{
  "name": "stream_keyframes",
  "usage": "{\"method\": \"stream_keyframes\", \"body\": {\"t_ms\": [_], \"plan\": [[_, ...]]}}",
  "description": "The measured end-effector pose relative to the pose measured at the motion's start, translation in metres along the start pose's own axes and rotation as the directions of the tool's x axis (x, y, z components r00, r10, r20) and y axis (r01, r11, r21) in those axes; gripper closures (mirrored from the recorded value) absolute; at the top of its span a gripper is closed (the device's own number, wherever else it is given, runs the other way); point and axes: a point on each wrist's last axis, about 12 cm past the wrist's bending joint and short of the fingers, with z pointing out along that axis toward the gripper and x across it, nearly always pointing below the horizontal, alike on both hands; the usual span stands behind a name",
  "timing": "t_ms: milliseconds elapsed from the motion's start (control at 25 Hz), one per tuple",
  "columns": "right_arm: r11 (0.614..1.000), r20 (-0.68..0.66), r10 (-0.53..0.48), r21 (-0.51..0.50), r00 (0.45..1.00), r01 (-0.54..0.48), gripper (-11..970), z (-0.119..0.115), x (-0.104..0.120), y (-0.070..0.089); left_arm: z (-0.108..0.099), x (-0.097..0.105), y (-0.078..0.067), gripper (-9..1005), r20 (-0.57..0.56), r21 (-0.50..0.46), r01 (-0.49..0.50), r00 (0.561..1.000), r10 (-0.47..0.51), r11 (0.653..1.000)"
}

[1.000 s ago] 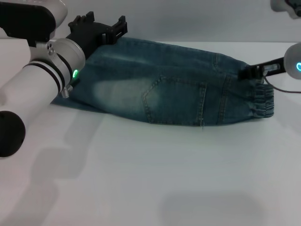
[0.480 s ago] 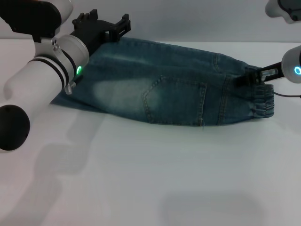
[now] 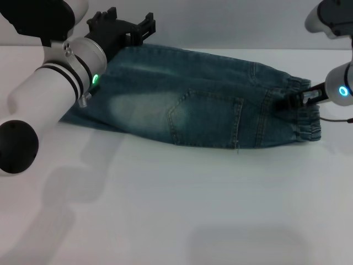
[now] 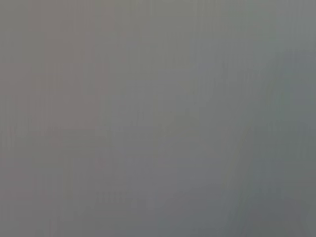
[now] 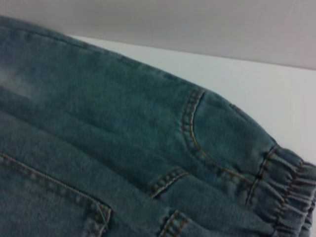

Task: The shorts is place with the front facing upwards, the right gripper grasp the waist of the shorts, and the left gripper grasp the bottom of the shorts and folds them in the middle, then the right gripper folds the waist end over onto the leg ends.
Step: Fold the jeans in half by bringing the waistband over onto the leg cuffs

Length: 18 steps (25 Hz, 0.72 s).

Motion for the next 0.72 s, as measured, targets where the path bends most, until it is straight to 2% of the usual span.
{"method": "stream_keyframes", "body": {"t_ms": [80, 320, 720], "plan": [[1.000, 0.013, 0.005, 0.002, 1.000, -0.005, 258, -0.002, -0.001, -0.001, 0.000, 0.000, 0.000, 137, 0.005, -0.002, 0.000, 1.000, 0.000, 1.000], [1.000, 0.045, 0.003, 0.015, 0.999, -0.004, 343, -0.003, -0.004, -0.006, 0.001, 0.001, 0.002, 137, 0.003, -0.007, -0.003, 1.000, 0.003, 1.000], [1.000, 0.048, 0.014, 0.023, 0.999, -0.015, 801, -0.002, -0.005, -0.015, 0.005, -0.001, 0.000, 137, 0.002, -0.004, -0.010, 1.000, 0.010, 1.000]]}}
